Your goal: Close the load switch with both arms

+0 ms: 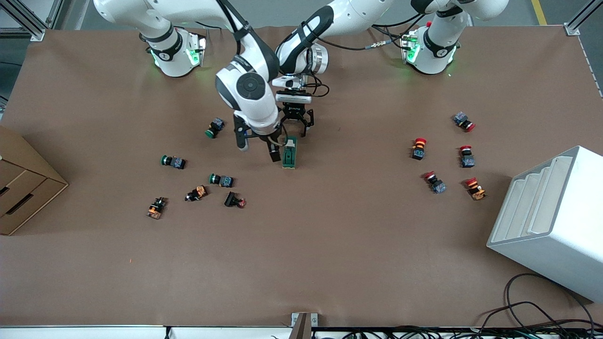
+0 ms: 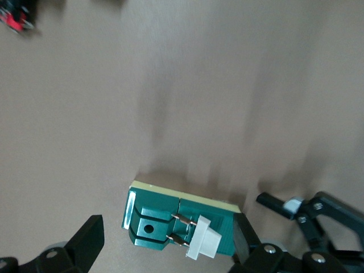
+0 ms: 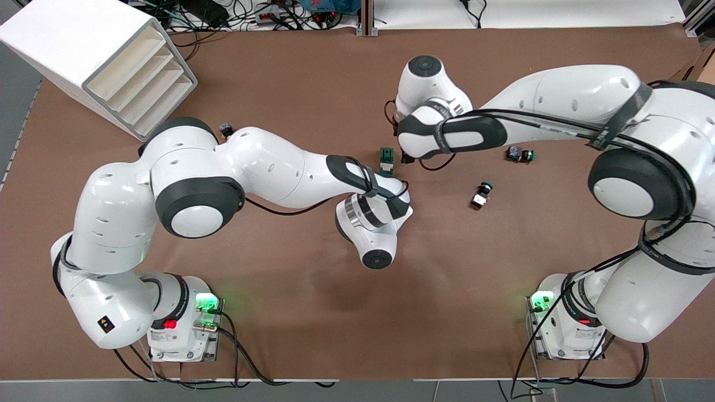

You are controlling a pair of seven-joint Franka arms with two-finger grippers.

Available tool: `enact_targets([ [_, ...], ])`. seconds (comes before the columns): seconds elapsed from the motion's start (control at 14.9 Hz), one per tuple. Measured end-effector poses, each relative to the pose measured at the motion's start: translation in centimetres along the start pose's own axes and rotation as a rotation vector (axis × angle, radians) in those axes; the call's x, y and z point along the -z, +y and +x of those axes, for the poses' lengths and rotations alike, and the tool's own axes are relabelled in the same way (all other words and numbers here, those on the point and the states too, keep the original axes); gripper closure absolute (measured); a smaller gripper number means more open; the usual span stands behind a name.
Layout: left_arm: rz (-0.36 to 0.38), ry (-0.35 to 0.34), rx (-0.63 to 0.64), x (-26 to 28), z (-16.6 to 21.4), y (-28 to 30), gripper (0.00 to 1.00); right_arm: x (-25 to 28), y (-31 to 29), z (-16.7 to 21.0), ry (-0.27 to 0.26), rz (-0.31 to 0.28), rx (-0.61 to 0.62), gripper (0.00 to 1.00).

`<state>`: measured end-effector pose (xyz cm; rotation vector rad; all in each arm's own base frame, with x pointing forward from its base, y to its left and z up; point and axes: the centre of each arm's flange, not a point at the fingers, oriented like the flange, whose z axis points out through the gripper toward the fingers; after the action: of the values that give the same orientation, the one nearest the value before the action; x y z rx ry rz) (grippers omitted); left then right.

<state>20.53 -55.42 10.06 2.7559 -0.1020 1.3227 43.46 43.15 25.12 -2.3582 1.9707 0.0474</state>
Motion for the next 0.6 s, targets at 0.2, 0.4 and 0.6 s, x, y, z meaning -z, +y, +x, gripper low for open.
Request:
enact_targets([
  [0.2,0.0,0.0,0.0,0.0,0.0,0.0,0.02,-2.6,0.7,-1.0,-0.004,0.008,-0.022,0.0],
  [0.4,0.0,0.001,-0.001,0.0,0.0,0.0,0.02,-3.0,1.4,-2.2,-0.008,0.011,-0.033,0.0],
  [0.6,-0.001,0.002,-0.002,0.0,-0.1,0.0,0.01,-2.9,1.9,-3.2,-0.025,0.031,-0.038,0.0],
])
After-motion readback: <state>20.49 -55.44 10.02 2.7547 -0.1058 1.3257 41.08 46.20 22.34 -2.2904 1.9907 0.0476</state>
